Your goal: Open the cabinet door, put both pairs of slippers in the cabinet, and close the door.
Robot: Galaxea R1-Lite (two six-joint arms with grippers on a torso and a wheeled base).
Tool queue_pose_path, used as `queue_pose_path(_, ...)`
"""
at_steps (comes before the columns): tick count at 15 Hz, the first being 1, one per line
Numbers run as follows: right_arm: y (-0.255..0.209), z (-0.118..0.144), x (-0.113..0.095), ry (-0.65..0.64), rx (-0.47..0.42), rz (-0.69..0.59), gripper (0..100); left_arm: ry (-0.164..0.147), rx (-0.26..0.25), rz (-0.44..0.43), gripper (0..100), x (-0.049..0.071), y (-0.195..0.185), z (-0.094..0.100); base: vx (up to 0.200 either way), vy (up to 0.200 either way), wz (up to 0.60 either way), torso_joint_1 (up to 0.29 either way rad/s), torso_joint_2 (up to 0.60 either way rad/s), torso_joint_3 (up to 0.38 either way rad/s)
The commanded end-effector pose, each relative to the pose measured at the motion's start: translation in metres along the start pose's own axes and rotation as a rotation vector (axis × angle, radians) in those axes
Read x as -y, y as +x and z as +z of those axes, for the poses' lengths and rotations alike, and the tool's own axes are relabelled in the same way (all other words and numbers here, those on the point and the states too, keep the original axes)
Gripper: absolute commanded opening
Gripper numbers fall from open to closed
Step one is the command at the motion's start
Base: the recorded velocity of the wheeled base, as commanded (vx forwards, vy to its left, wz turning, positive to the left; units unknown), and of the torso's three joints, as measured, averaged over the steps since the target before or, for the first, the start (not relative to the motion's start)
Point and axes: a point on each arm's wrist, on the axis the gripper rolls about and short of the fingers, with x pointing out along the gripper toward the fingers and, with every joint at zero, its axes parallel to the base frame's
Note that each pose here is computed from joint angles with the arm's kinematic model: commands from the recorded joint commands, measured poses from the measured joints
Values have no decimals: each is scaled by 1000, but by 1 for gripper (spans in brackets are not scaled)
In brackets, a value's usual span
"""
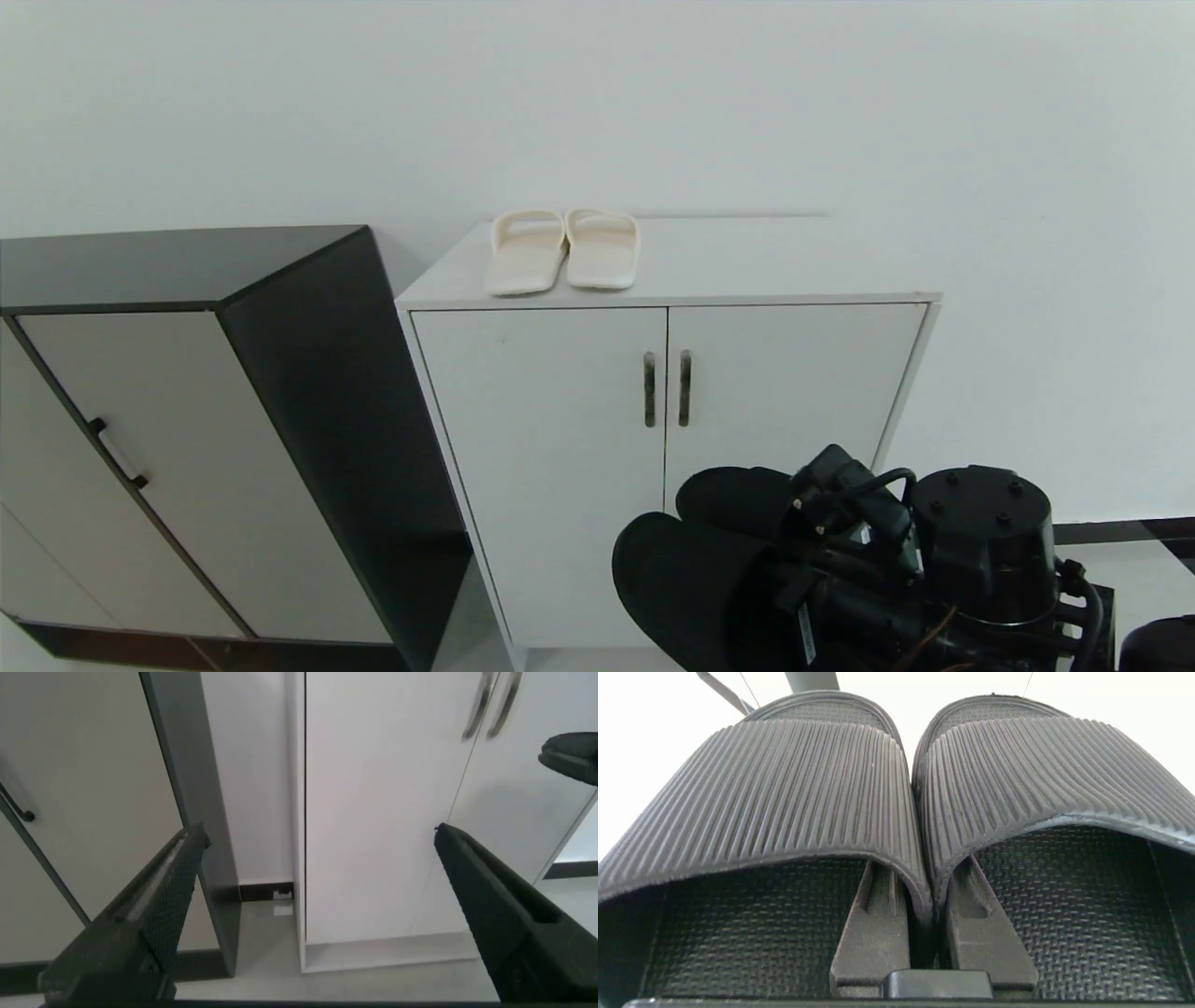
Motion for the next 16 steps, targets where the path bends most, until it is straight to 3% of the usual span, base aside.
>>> queue_pose_path(1,1,-9,1,-1,-26,-3,0,0,-2,0,100,0,0,0,0,0,0,-154,481,334)
queue_pose_path(7,6,-14,2,1,-10,-8,0,-2,-24,0,100,0,2,0,0,0,0,-131,468,335)
queue_pose_path(9,6,-14,2,1,-8,-8,0,-8,-67,3,100,0,6,5,0,0,0,-88,456,361)
queue_pose_path(11,6,-14,2,1,-7,-8,0,-74,-65,-8,100,-1,9,33,0,0,0,-61,452,376)
queue_pose_path(12,7,-15,2,2,-9,-7,0,-102,-87,-60,100,0,18,60,0,0,0,-41,437,393)
queue_pose_path(13,7,-15,2,1,-8,-9,0,-111,-144,-146,100,1,34,78,0,0,0,2,369,315)
queue_pose_path(16,6,-13,2,8,5,-8,0,-131,-182,-376,100,5,79,107,0,0,0,-8,58,60)
